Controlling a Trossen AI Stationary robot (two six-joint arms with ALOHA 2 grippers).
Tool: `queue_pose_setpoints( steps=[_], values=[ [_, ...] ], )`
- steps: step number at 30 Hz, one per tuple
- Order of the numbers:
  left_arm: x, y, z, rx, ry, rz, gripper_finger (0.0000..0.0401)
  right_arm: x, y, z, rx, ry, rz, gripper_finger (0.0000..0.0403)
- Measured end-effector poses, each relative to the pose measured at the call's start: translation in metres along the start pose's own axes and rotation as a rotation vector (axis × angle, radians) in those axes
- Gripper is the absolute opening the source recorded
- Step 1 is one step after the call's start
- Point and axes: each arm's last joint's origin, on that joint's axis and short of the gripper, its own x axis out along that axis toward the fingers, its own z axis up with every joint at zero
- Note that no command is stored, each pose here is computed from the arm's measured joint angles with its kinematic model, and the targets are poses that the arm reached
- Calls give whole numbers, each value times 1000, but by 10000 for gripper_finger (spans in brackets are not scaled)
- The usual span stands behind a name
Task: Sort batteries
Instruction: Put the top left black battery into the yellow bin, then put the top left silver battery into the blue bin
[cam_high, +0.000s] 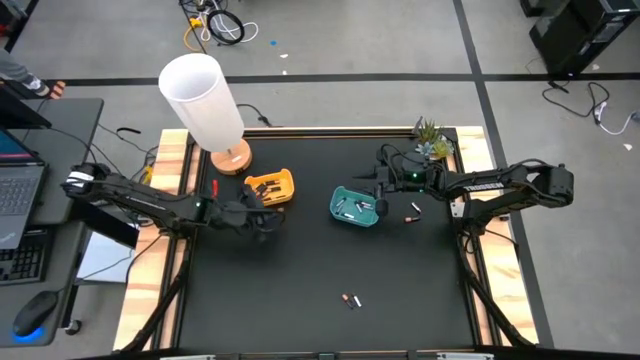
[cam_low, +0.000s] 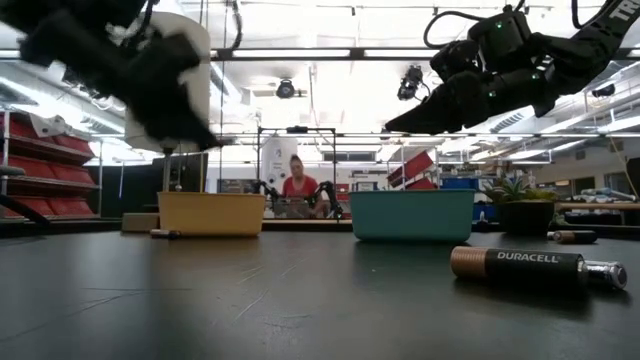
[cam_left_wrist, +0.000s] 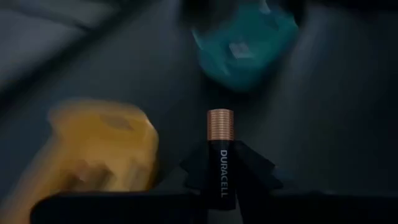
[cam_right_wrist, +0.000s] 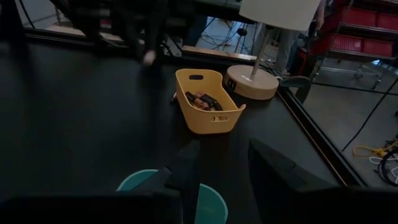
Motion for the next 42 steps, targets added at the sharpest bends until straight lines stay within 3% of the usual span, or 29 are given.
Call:
queue_pose_setpoints(
  steps=[3, 6, 10, 14, 18, 23, 26, 32, 35, 42],
  values=[
    [0, 5, 17, 40, -72, 135, 57, 1, 2, 2, -5, -13, 8, 121],
    [3, 18, 18, 33, -86, 276, 58, 1, 5, 3, -10, -20, 19, 121],
    [11, 37, 3, -53, -37, 424, 107, 2, 8, 4, -14, -28, 30, 119],
    [15, 40, -2, -122, 3, 377, 171, 2, 9, 4, -16, -29, 36, 119],
    [15, 36, 8, -152, -6, 312, 206, 2, 9, 4, -16, -29, 36, 117],
    [13, 28, 23, -281, 66, 200, 209, 2, 9, 4, -15, -25, 22, 116],
    [11, 20, 14, -324, 173, 211, 203, 2, 8, 4, -13, -15, -1, 116],
    [3, -11, 9, -427, 229, 144, 201, 2, 8, 2, -25, 7, -20, 115],
    [-2, -21, -1, -456, 283, 196, 201, 2, 6, 5, -68, -24, -33, 115],
    [6, -25, -42, -524, 393, 501, 203, -1, 2, 11, -119, -78, -62, 115]
  ],
)
